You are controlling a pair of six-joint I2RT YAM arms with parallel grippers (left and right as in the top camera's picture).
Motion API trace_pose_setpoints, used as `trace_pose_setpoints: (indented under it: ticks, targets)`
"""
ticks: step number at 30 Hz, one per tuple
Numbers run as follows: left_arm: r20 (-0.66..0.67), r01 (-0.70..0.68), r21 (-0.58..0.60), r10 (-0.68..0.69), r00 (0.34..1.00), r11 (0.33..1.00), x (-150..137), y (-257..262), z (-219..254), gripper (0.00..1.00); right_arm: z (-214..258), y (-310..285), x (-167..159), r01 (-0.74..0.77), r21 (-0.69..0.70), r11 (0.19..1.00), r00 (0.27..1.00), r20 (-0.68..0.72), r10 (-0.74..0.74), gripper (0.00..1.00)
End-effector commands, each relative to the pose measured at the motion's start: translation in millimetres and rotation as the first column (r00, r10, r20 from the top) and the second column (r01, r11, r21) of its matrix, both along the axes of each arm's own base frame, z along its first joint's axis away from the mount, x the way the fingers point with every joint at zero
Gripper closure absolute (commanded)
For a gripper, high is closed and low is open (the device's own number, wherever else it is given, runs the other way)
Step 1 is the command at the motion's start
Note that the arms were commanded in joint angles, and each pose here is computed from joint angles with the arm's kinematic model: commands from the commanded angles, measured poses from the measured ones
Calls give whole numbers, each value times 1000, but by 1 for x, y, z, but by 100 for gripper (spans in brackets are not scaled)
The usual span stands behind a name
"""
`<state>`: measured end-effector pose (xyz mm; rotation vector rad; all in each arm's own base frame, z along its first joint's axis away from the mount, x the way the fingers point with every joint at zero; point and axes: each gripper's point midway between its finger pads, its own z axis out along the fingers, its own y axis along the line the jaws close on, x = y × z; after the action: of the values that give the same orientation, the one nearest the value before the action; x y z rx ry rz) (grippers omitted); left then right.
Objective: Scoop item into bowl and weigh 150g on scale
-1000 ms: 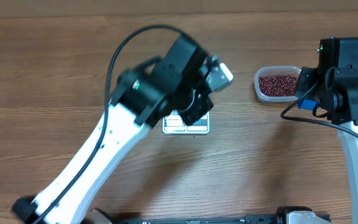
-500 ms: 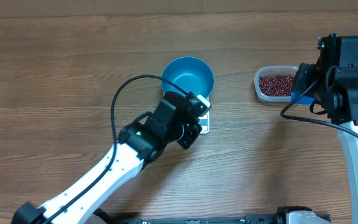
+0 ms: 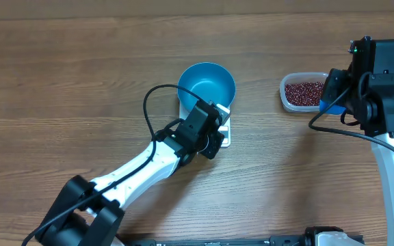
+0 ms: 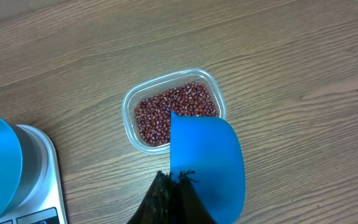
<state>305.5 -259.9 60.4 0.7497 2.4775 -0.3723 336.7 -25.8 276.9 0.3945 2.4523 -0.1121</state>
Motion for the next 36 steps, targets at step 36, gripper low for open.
trace_pose_setpoints:
  ticks: [36]
  targets:
    - [62,-123,89,118,991,988,25,12,-35,96,8,3,-1,-10,24,1000,1000,18,10,96]
